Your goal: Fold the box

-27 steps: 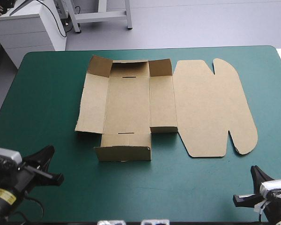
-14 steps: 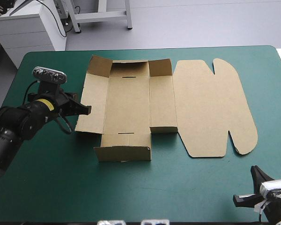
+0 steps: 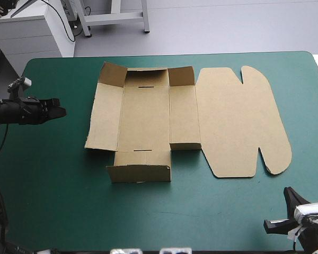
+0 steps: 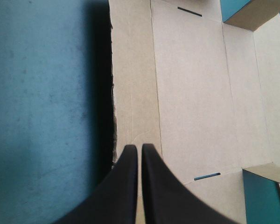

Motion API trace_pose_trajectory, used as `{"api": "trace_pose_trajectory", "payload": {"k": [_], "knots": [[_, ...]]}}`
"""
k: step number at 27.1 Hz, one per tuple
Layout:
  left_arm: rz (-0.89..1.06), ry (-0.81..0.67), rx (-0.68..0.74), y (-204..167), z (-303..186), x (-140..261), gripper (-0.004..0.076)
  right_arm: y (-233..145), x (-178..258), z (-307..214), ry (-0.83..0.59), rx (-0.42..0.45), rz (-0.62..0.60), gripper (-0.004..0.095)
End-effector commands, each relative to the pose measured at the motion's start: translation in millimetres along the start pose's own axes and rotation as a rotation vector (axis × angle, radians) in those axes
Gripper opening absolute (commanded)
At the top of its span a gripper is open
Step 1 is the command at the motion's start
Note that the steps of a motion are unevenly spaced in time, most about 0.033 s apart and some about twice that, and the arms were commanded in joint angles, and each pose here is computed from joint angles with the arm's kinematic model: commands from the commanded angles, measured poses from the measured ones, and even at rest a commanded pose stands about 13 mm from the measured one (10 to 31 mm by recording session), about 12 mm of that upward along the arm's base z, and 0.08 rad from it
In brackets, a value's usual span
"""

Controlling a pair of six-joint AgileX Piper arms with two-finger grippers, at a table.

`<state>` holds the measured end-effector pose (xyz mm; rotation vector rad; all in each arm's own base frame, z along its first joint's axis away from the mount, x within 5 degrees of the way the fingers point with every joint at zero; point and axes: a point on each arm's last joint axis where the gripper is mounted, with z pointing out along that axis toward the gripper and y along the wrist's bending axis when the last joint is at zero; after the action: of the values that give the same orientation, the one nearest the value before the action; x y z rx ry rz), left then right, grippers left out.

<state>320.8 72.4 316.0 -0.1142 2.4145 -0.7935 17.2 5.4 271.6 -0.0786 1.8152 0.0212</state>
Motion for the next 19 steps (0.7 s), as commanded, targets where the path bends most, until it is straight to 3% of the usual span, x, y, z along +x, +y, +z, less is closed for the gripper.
{"api": "trace_pose_trajectory", "payload": {"k": [1,6,8,14,19], "knots": [[-0.020,-0.051,0.093,-8,1,-11,0.0015,0,-13,-9,-0.123,0.013,-0.002,-0.0020],[-0.041,0.019,0.085,12,21,-9,0.0090,0,-13,-9,-0.123,0.013,-0.002,-0.0020],[-0.044,0.046,0.086,14,29,-7,0.0167,0,-13,-9,-0.123,0.013,-0.002,-0.0020],[-0.011,0.102,0.092,5,60,-4,0.0510,0,-13,-9,-0.123,0.013,-0.002,-0.0020],[-0.035,0.197,0.053,7,89,4,0.0512,0,-13,-9,-0.123,0.013,-0.002,-0.0020]]}}
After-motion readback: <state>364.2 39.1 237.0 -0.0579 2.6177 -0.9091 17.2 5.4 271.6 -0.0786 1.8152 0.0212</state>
